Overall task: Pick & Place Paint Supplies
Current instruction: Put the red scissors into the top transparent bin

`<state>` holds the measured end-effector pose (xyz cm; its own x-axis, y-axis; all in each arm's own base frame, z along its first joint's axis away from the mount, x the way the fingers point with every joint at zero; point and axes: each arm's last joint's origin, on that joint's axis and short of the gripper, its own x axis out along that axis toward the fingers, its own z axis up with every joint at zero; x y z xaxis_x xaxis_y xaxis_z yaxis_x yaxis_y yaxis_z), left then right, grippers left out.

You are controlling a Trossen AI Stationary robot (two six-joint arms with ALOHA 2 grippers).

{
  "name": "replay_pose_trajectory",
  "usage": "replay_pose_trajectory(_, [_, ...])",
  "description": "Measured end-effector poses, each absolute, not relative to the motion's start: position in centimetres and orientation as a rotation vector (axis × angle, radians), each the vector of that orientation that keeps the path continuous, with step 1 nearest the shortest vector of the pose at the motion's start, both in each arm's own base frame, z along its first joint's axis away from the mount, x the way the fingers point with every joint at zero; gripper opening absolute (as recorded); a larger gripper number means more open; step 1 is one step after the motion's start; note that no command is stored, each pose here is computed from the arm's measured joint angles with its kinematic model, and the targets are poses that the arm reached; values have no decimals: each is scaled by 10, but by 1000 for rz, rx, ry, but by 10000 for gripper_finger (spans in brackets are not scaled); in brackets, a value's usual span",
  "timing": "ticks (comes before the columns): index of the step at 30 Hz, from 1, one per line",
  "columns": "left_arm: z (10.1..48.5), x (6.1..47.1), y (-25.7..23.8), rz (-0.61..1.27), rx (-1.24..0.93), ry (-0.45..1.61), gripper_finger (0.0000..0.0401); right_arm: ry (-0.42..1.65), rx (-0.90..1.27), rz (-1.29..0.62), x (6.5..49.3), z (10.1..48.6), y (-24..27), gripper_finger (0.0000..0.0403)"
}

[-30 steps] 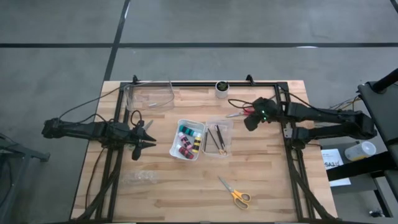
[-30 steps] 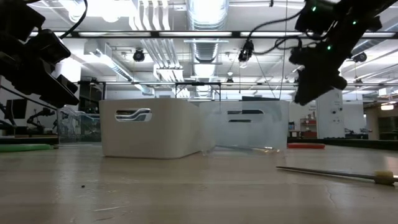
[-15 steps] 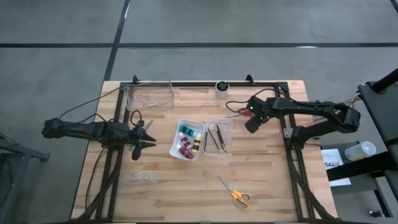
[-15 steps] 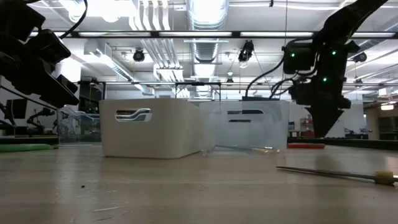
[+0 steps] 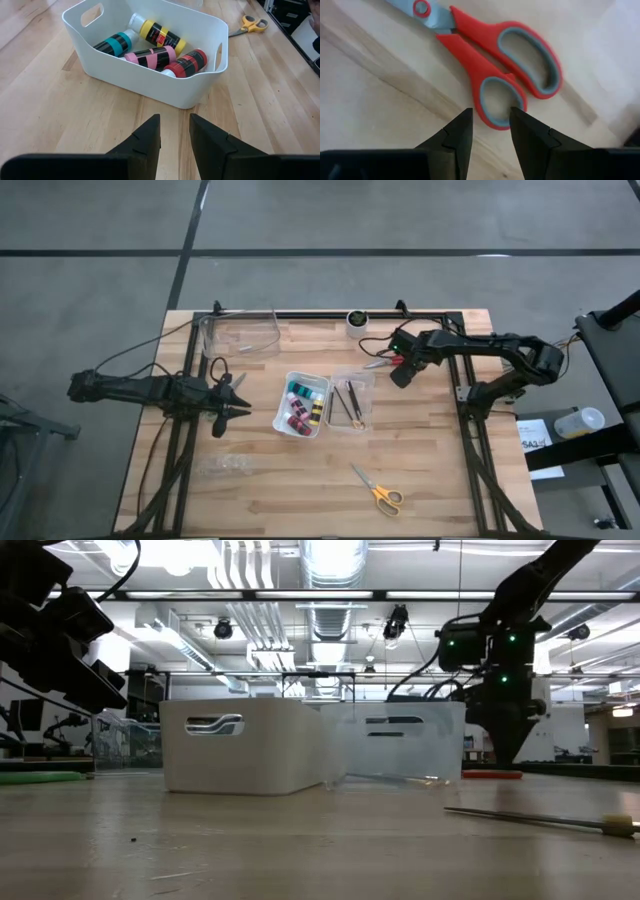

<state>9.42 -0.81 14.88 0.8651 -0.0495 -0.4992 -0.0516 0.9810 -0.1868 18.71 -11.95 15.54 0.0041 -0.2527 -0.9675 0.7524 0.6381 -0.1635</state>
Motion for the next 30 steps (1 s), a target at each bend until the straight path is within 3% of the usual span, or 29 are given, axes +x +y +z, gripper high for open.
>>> replay_pose_trajectory(18, [149, 94, -8, 1, -197, 526, 108, 1441, 471, -778, 193, 133, -128, 121])
replay_pose_trajectory(21, [149, 94, -8, 1, -197, 526, 108, 1428, 468, -774, 192, 135, -128, 102])
replay_pose_trajectory(27, [149, 94, -8, 1, -197, 526, 108, 1379, 493, -804, 193, 138, -128, 21])
replay_pose_trajectory(30, [149, 94, -8, 1, -197, 526, 108, 1372, 501, -822, 193, 138, -129, 21])
